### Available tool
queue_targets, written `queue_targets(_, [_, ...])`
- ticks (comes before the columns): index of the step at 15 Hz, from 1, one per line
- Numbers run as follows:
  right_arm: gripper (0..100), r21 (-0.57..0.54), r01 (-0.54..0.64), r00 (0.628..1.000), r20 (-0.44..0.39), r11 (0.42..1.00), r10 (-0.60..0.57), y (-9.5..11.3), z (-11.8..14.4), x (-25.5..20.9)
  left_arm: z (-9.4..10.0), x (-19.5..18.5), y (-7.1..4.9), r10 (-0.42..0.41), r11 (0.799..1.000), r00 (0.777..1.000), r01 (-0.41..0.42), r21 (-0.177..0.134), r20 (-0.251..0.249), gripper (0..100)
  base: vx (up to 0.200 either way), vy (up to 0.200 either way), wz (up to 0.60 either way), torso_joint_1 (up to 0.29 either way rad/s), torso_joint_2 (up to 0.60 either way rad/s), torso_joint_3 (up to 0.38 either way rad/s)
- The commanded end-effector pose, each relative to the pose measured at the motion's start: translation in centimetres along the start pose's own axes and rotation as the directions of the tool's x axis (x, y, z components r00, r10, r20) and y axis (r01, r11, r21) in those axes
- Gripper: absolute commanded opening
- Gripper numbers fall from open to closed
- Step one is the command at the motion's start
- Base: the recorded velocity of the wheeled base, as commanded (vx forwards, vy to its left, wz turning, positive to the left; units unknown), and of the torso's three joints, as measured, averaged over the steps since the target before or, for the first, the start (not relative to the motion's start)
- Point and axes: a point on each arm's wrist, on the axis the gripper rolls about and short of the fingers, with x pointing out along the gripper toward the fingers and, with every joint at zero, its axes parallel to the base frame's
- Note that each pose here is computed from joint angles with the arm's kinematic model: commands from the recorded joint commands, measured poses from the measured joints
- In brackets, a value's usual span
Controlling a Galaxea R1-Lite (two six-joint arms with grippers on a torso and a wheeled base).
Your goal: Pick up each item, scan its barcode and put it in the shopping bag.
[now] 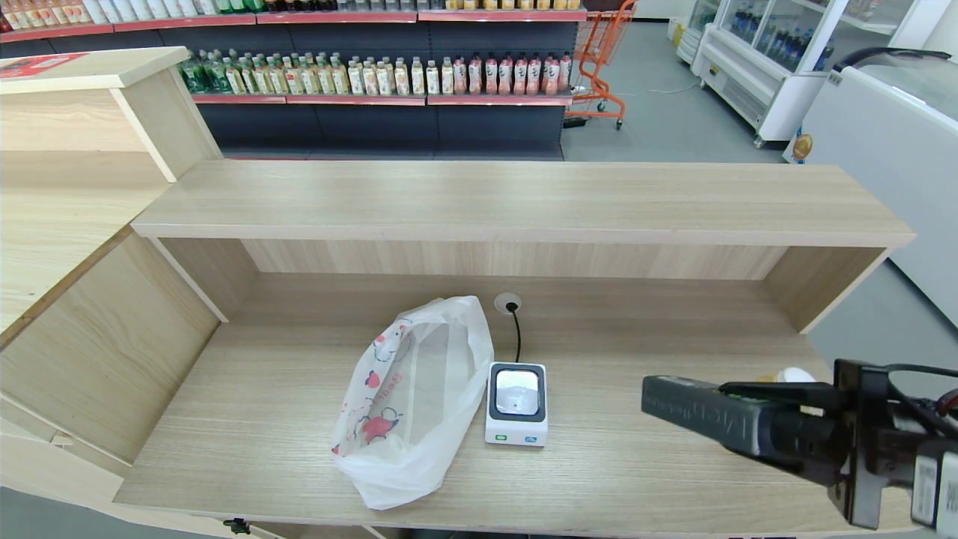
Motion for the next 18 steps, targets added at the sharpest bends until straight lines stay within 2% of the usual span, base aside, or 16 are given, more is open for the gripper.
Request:
queue_targets(1, [0, 0.368, 0.227, 0.965, -0.208, 0.901, -0.159, -1.8, 0.3, -2.0, 0.0, 0.0, 0.0, 0.0, 1.0, 1.0, 0.0, 0.0, -0.001, 100, 0.0, 0.0, 0.0, 0.0, 0.0, 0.0])
queue_targets(2, [0, 0.675, 0.298, 0.952, -0.258, 0.675, -0.162, -1.8, 0.1, -1.6, 0.0, 0.0, 0.0, 0.0, 1.0, 1.0, 0.0, 0.0, -0.001, 100, 0.0, 0.0, 0.0, 0.0, 0.0, 0.0])
queue_targets(3, [0, 0.834, 0.288, 0.958, -0.258, 0.471, -0.127, -1.5, -0.7, -0.9, 0.0, 0.0, 0.0, 0.0, 1.0, 1.0, 0.0, 0.0, -0.001, 100, 0.0, 0.0, 0.0, 0.0, 0.0, 0.0])
queue_targets(4, [0, 0.912, 0.288, 0.958, -0.273, 0.292, -0.093, -1.3, -1.8, -0.2, 0.0, 0.0, 0.0, 0.0, 1.0, 1.0, 0.0, 0.0, -0.001, 100, 0.0, 0.0, 0.0, 0.0, 0.0, 0.0])
queue_targets(5, [0, 0.944, 0.285, 0.958, -0.279, 0.163, -0.059, -1.1, -2.8, 0.4, 0.0, 0.0, 0.0, 0.0, 1.0, 1.0, 0.0, 0.0, -0.001, 100, 0.0, 0.0, 0.0, 0.0, 0.0, 0.0])
queue_targets(6, [0, 0.956, 0.286, 0.958, -0.285, 0.061, -0.031, -0.9, -3.6, 0.9, 0.0, 0.0, 0.0, 0.0, 1.0, 1.0, 0.0, 0.0, -0.001, 100, 0.0, 0.0, 0.0, 0.0, 0.0, 0.0])
queue_targets(7, [0, 0.958, 0.287, 0.958, -0.287, -0.008, -0.008, -0.7, -4.3, 1.4, 0.0, 0.0, 0.0, 0.0, 1.0, 1.0, 0.0, 0.0, -0.001, 100, 0.0, 0.0, 0.0, 0.0, 0.0, 0.0])
queue_targets(10, [0, 0.961, 0.272, 0.962, -0.271, -0.054, 0.038, -0.3, -5.0, 2.4, 0.0, 0.0, 0.0, 0.0, 1.0, 1.0, 0.0, 0.0, -0.001, 100, 0.0, 0.0, 0.0, 0.0, 0.0, 0.0])
queue_targets(18, [0, 0.977, 0.209, 0.976, -0.207, -0.03, 0.064, -0.2, -3.9, 3.8, 0.0, 0.0, 0.0, 0.0, 1.0, 1.0, 0.0, 0.001, -0.001, 100, 0.0, 0.0, 0.0, 0.0, 0.0, 0.0])
